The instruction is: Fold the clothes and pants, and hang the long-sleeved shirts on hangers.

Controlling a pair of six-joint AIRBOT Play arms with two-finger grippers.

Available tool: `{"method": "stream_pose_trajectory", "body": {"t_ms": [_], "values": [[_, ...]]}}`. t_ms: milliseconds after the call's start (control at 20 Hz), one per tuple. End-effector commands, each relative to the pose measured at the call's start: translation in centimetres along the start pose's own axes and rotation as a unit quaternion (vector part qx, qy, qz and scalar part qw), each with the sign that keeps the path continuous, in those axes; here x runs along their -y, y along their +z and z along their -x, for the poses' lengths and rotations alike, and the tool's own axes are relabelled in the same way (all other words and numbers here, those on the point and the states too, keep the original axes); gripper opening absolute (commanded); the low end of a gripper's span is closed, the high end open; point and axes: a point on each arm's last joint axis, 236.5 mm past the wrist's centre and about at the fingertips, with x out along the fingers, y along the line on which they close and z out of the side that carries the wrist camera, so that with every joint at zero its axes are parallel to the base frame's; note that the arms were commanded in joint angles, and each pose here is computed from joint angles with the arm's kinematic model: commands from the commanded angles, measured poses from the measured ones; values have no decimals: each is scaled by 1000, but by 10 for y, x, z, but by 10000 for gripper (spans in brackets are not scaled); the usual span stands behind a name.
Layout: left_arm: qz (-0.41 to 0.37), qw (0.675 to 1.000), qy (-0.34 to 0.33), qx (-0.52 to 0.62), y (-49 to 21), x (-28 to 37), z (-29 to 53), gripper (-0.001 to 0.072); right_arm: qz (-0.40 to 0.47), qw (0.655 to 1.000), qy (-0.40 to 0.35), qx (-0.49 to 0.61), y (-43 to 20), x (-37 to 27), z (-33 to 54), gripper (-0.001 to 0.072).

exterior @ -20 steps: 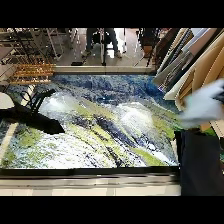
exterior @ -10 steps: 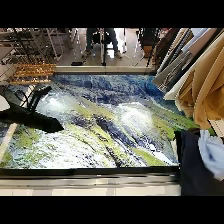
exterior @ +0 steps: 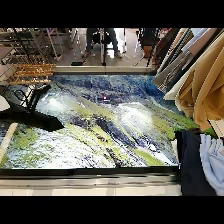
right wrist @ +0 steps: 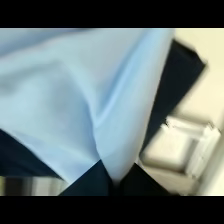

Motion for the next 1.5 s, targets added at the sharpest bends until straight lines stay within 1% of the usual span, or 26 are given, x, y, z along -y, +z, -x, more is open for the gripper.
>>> {"method": "stream_pose_trajectory", "body": {"t_ms": [0,50,150,250,350,400,450,550,600,650,700,750,850,900,950,1050,1150,1300,1450], "values": [[0,1000,4,9,4,-2,0,6,6,965,200,167,70,-90,76,21],[0,1000,4,9,4,-2,0,6,2,942,270,201,82,-118,108,21],[0,1000,4,9,4,-2,0,6,-6,878,400,262,97,-168,180,21],[0,1000,4,8,4,-2,0,6,0,819,486,305,103,-206,243,21],[0,1000,2,5,2,-1,0,6,11,770,542,337,108,-237,298,20],[0,1000,2,3,1,-1,0,6,20,751,561,347,109,-250,320,20],[0,1000,1,0,0,0,0,6,25,738,573,355,112,-259,338,21],[0,1000,2,-8,-4,-1,0,6,36,729,579,362,118,-265,356,21],[-1,1000,8,-12,-6,-4,0,6,36,732,574,367,121,-264,356,21],[-2,1000,14,-14,-7,-7,1,6,38,747,550,372,124,-260,346,21],[-2,1000,22,-17,-8,-10,1,6,50,781,504,365,125,-254,321,21],[-2,1000,23,-18,-9,-11,1,6,61,823,448,344,124,-243,288,20],[-3,1000,23,-18,-9,-11,1,6,96,899,310,293,114,-205,219,20],[-3,1000,23,-18,-9,-11,1,6,109,924,245,271,108,-180,192,20],[-3,1000,23,-18,-9,-11,1,6,120,942,191,250,99,-157,170,20],[-3,1000,23,-17,-8,-11,1,6,140,959,123,211,77,-124,134,20],[-3,1000,23,-17,-8,-11,1,6,139,974,82,159,49,-99,96,20],[-14,999,24,-16,-8,-11,1,7,140,985,55,89,16,-82,46,20],[-21,999,23,-16,-8,-11,1,6,138,984,59,98,21,-84,44,20]]}}
